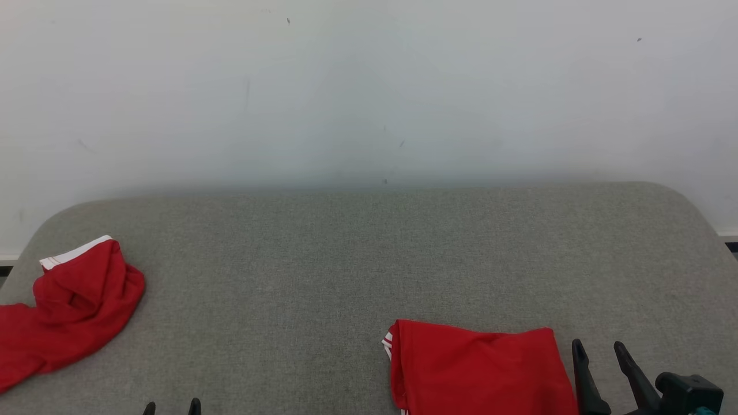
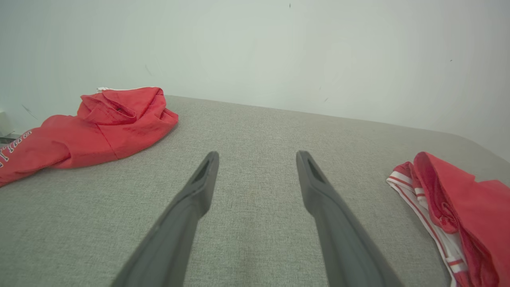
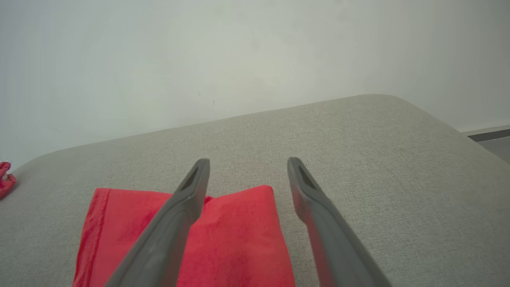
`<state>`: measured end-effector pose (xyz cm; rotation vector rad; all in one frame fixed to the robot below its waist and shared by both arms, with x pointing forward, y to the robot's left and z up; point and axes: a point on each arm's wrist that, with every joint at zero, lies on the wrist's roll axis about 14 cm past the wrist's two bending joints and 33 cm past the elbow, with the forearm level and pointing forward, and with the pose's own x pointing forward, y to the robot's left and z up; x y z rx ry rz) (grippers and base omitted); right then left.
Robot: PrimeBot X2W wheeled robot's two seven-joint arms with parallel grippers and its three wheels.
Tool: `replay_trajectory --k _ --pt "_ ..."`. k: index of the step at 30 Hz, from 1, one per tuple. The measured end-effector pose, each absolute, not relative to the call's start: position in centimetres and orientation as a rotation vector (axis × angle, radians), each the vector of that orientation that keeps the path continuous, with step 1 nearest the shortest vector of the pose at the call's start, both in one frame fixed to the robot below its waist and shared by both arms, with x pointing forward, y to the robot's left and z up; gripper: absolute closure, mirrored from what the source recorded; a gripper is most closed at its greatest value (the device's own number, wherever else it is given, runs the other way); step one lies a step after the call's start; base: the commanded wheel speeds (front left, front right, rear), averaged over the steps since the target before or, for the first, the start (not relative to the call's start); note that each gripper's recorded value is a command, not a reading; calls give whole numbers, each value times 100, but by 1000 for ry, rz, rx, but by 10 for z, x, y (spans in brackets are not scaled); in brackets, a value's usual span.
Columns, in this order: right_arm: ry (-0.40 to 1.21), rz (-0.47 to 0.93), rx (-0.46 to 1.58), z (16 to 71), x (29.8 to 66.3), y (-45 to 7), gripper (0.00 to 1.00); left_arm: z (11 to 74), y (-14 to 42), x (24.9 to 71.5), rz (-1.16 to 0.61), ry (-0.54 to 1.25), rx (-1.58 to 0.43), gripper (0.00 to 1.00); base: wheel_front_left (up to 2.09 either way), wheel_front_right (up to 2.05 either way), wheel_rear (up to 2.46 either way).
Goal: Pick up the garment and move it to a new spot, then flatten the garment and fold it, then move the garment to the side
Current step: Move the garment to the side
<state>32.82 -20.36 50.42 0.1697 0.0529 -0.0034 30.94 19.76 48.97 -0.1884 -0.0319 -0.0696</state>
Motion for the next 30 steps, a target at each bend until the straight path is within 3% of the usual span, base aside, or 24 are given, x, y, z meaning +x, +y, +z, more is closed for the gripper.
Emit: replay_trajectory --k 12,19,30 --pt "127 -18 198 492 329 -209 0 484 196 307 -64 -14 -197 0 0 0 0" --pt "512 -34 229 448 321 -218 0 481 198 305 -58 -1 -198 0 0 0 0" --pt "832 -44 142 410 329 -220 0 472 203 305 -44 52 -191 0 0 0 0"
